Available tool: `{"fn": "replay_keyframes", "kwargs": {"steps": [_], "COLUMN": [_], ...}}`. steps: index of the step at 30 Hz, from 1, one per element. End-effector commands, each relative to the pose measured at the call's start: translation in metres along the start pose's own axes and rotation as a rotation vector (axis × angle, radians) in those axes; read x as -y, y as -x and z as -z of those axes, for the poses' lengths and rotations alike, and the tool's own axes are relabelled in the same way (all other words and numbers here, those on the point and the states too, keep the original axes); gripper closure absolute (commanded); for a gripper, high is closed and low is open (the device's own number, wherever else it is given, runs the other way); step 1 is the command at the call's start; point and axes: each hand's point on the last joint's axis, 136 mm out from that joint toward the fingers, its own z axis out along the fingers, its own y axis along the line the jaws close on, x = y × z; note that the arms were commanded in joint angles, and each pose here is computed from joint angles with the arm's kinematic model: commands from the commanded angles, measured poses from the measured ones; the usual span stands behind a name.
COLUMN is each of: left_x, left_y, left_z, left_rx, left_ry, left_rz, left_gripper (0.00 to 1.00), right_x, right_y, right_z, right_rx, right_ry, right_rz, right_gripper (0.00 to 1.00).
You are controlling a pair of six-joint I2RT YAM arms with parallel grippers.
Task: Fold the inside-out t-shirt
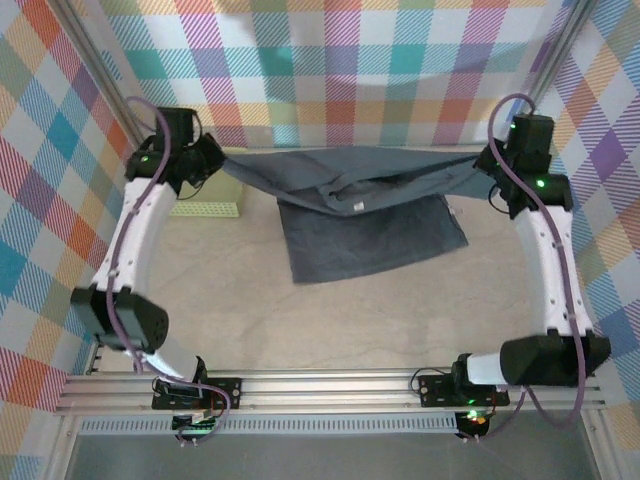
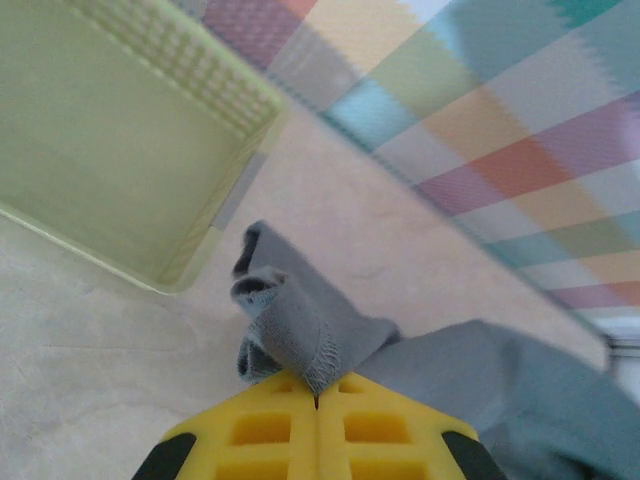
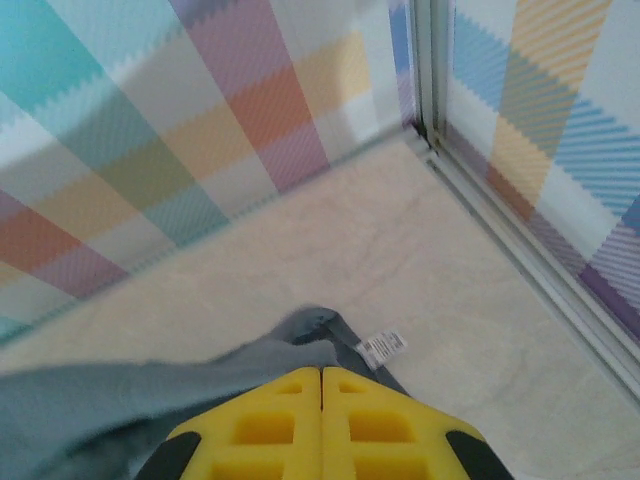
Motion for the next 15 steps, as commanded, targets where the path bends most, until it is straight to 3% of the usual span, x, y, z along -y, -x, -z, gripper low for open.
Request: {"fn": "replay_keyframes", "kwargs": {"steps": [1, 8, 15], "left_x": [0.016, 0.020, 0.027], "left_y": [0.021, 0.046, 0.048], "left_z": [0.061, 0.190, 0.318], "left_rx": [0.104, 0.305, 0.532], "left_ry": [-0.123, -0.219, -0.310], "left_rz": [0.027, 0.046, 0.028], "left_gripper": [1.00, 1.00, 1.00], "right_x": [0.005, 0.017, 0.030], "right_y": [0.026, 0.065, 0.094], "right_z": [0.045, 0.141, 0.252], "right_rx": [0.096, 0.274, 0.494], "right_ry": [0.032, 0.061, 0.087], "right_rz": [-0.056, -0.090, -0.110], "right_gripper": [1.00, 1.00, 1.00]}}
